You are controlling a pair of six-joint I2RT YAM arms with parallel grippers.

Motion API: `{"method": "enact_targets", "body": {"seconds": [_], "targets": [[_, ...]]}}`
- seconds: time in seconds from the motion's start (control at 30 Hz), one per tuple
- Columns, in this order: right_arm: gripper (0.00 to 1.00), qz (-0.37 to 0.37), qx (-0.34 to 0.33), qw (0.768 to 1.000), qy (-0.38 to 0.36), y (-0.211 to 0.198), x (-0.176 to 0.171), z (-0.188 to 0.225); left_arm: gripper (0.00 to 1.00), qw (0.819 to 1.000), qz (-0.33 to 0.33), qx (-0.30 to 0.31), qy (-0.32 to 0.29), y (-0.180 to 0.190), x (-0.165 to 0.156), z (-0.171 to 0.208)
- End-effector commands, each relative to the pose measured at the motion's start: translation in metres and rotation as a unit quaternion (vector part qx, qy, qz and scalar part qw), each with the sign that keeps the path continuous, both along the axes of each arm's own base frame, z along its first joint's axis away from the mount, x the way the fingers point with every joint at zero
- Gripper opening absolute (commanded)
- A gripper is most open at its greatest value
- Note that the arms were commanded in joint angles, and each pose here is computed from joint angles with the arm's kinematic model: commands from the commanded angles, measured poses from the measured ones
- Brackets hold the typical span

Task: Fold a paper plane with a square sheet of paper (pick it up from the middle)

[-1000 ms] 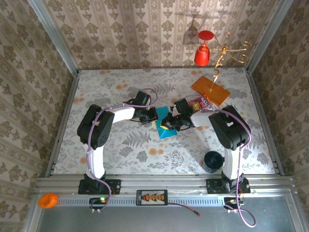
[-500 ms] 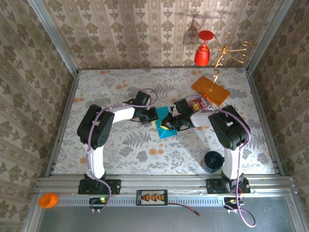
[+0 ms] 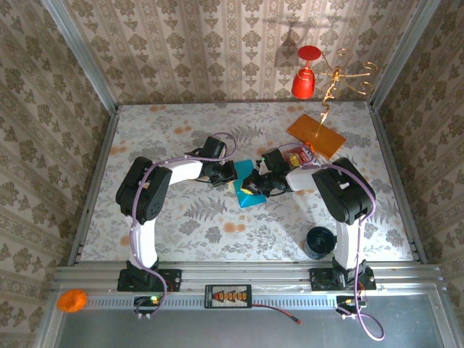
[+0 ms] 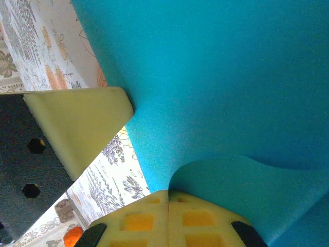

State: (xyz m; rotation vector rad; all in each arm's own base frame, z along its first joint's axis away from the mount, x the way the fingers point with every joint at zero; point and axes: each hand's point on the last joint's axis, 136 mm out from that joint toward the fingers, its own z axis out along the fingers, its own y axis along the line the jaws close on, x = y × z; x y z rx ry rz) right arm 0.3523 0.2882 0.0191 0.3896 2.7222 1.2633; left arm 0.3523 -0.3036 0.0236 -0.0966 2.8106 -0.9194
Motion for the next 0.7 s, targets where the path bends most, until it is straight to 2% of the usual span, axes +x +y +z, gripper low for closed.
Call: {"method": "enact_targets", "body": {"seconds": [0.0, 0.4, 0.5, 0.67], "targets": [[0.05, 0.000, -0.004, 1.000, 0.016, -0.002, -0.005, -0.014, 0.07, 0.999, -0.013, 0.023, 0.030, 0.005, -0.016, -0.024], [0.06, -0.002, -0.060, 0.997, 0.053, -0.017, -0.016, -0.035, 0.07, 0.999, -0.014, 0.022, 0.021, 0.004, -0.014, -0.017], [0.11, 0.001, -0.074, 0.995, 0.062, -0.021, -0.020, -0.039, 0.07, 1.000, -0.012, 0.020, 0.013, 0.004, -0.010, -0.009], [0.25, 0.003, -0.081, 0.994, 0.073, -0.024, -0.023, -0.042, 0.09, 1.000, 0.003, 0.017, -0.019, 0.007, 0.002, 0.017]]}}
